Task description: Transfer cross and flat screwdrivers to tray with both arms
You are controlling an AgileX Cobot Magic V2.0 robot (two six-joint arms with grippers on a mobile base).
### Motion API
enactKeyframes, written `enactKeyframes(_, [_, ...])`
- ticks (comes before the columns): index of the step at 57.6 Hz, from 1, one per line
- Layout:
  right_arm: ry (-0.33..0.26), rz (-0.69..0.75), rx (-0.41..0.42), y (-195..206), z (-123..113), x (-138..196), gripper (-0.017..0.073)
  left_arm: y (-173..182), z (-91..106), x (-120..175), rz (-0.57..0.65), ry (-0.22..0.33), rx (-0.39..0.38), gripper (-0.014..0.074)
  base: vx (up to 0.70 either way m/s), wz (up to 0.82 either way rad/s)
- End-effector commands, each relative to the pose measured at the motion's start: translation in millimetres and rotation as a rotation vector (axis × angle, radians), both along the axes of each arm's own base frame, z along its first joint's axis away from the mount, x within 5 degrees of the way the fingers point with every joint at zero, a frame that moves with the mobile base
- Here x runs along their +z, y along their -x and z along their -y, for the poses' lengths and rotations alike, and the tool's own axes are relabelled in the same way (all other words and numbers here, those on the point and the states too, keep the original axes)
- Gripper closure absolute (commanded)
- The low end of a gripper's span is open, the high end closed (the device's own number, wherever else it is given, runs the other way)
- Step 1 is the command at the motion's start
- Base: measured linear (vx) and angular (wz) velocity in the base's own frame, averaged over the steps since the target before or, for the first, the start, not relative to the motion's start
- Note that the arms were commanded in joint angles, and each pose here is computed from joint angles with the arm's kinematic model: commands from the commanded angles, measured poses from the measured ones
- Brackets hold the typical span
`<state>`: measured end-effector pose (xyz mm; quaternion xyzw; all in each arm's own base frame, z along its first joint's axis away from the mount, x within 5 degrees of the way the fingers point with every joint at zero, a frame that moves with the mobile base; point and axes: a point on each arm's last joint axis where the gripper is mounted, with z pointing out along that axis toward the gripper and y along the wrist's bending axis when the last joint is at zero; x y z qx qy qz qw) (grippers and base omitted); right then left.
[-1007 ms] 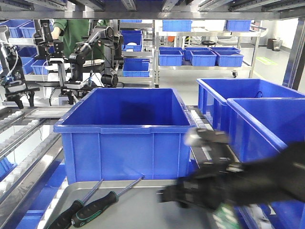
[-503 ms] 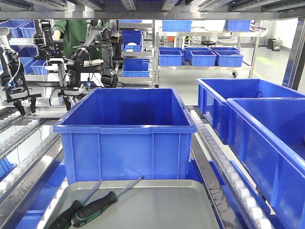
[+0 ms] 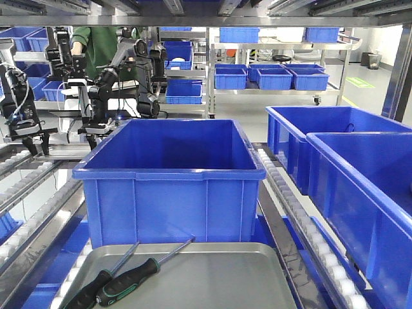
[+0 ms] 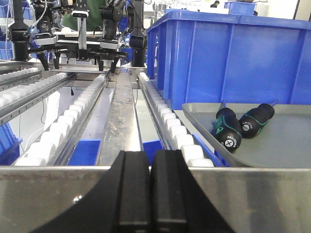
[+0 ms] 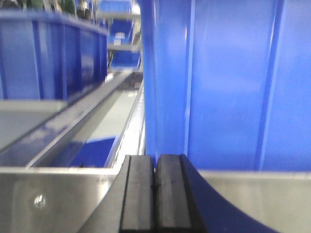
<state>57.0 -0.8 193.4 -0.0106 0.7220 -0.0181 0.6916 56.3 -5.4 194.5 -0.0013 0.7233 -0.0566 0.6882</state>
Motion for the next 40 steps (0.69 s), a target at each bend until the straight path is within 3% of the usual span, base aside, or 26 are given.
enactKeyframes(1, [0.021, 0.088, -0.003, 0.2, 0.0, 3.7, 0.0568, -0.2, -1.1, -2.8, 0.063, 0.016, 0.011, 0.06, 0.0, 0.0])
enactKeyframes(40, [0.021, 0.088, -0.003, 0.2, 0.0, 3.7, 0.0568, -0.2, -1.1, -2.8, 0.063, 0.016, 0.011, 0.06, 0.0, 0.0])
